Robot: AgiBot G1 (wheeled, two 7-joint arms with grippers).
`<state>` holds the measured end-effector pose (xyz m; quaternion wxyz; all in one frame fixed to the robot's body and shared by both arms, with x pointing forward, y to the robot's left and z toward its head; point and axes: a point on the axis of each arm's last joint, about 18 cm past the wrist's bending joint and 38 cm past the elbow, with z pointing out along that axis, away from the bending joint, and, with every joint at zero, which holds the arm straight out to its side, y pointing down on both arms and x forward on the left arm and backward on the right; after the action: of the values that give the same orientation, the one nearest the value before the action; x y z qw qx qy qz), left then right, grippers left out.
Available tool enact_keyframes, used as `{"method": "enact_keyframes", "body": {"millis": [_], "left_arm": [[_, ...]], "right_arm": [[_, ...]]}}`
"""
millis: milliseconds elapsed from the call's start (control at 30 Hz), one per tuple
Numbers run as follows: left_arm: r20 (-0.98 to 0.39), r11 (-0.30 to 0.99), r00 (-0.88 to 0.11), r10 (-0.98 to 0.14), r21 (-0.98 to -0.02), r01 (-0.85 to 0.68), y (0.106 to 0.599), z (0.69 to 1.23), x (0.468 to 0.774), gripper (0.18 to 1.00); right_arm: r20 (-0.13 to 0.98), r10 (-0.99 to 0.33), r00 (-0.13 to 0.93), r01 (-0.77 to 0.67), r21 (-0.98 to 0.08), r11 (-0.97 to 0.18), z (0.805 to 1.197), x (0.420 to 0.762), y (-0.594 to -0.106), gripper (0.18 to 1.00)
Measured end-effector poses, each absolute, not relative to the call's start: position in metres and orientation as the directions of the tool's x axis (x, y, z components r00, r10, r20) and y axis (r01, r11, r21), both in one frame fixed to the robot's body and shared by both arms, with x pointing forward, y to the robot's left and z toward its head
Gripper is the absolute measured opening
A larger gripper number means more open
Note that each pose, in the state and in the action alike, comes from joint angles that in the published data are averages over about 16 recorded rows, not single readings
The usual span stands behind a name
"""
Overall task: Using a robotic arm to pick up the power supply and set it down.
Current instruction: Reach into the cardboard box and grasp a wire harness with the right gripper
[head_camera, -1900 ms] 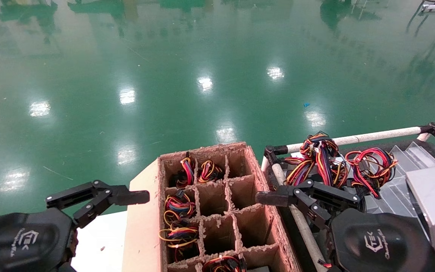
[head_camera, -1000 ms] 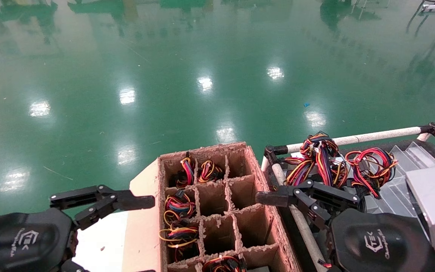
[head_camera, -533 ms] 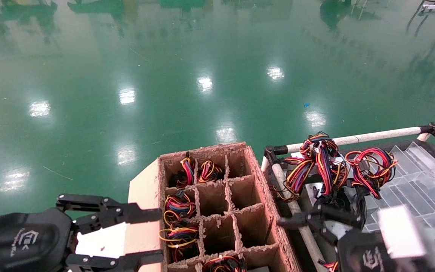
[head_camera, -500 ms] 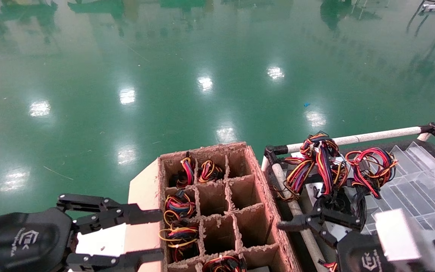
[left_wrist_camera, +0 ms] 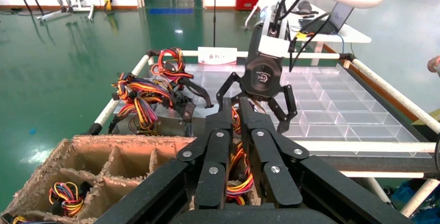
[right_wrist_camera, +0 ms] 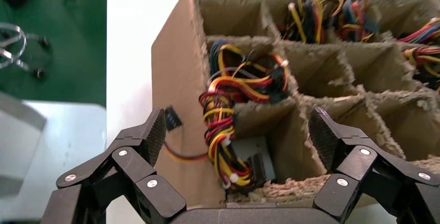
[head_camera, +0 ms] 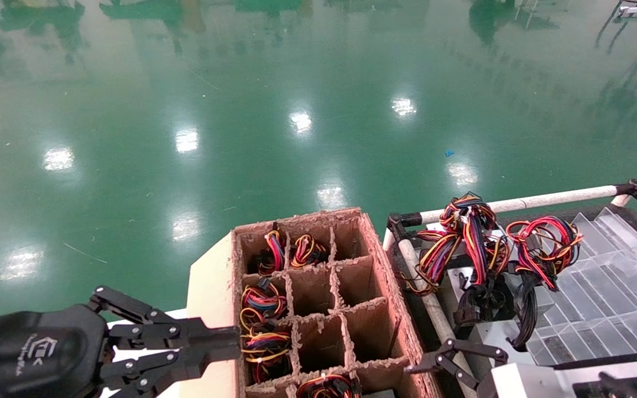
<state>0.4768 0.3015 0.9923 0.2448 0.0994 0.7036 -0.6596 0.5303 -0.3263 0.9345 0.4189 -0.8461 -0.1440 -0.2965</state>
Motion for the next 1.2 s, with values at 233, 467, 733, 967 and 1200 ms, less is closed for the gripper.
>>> {"method": "enact_keyframes", "body": {"millis": [233,467,733,967,1200], "left_arm": [[-0.476,0.11,-0.86,-0.183,-0.88,0.463,0.302,0.992,0.477,0.216],[-0.476,0.11,-0.86,-0.183,-0.88,0.463,0.302,0.992,0.477,0.203],[-0.476,0.11,-0.86,-0.183,-0.88,0.463,0.302,0.992,0.477,0.245],[-0.476,0.11,-0.86,-0.183,-0.88,0.463,0.302,0.992,0.477,0.33],[-0.476,0.11,-0.86,-0.183,-0.88,0.463,0.302,0.992,0.477,0.461]], "right_arm": [[0.632,0.023,0.775,0.493,-0.581,-0.648,0.933,0.534,-0.323,0.968],[0.633,0.03,0.774,0.488,-0.565,-0.665,0.93,0.535,-0.319,0.893],[0.627,0.032,0.779,0.477,-0.558,-0.678,0.926,0.534,-0.316,0.748],[0.619,0.031,0.785,0.466,-0.556,-0.688,0.924,0.532,-0.316,0.585],[0.612,0.029,0.791,0.456,-0.557,-0.694,0.924,0.53,-0.316,0.435]]}}
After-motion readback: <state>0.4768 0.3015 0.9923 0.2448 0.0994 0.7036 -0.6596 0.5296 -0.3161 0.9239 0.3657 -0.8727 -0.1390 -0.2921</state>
